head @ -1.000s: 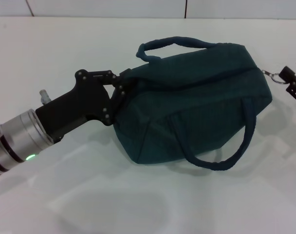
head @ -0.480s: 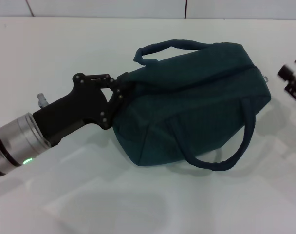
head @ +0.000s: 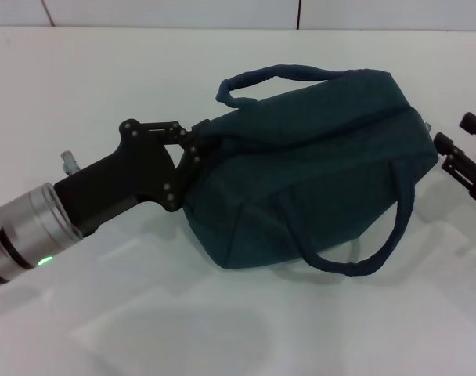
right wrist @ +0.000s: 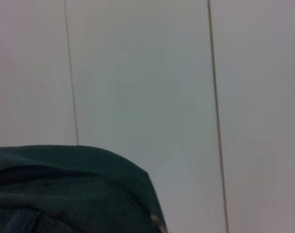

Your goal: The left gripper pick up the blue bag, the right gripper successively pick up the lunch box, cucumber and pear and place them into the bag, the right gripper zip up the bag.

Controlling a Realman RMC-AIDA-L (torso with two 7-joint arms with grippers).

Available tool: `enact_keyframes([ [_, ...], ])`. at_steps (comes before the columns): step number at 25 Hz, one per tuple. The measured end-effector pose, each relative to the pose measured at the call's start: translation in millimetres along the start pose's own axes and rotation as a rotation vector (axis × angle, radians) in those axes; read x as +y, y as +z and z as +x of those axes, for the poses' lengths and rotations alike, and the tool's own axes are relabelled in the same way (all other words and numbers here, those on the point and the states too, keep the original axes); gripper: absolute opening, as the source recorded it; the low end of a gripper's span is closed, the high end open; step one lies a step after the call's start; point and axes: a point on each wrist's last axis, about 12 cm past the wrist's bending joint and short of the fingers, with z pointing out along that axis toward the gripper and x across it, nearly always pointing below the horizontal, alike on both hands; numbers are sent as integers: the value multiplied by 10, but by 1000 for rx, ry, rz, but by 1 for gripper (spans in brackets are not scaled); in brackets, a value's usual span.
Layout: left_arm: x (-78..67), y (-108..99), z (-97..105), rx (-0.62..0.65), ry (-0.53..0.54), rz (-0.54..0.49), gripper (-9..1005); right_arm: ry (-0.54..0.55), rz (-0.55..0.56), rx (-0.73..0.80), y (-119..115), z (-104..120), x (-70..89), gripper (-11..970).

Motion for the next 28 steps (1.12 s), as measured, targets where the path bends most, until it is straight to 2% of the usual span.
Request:
enact_keyframes([
  [12,-5,45,-11,-7,7,13,47,-70,-70,39,344,-83,5,450],
  [22,1,75,-17,-11,9,13,45,-115,-88,62,538,-139,0,376],
  [28,7,82,-20,-13,10,10,45,-117,-100,58,558,-140,26,334],
])
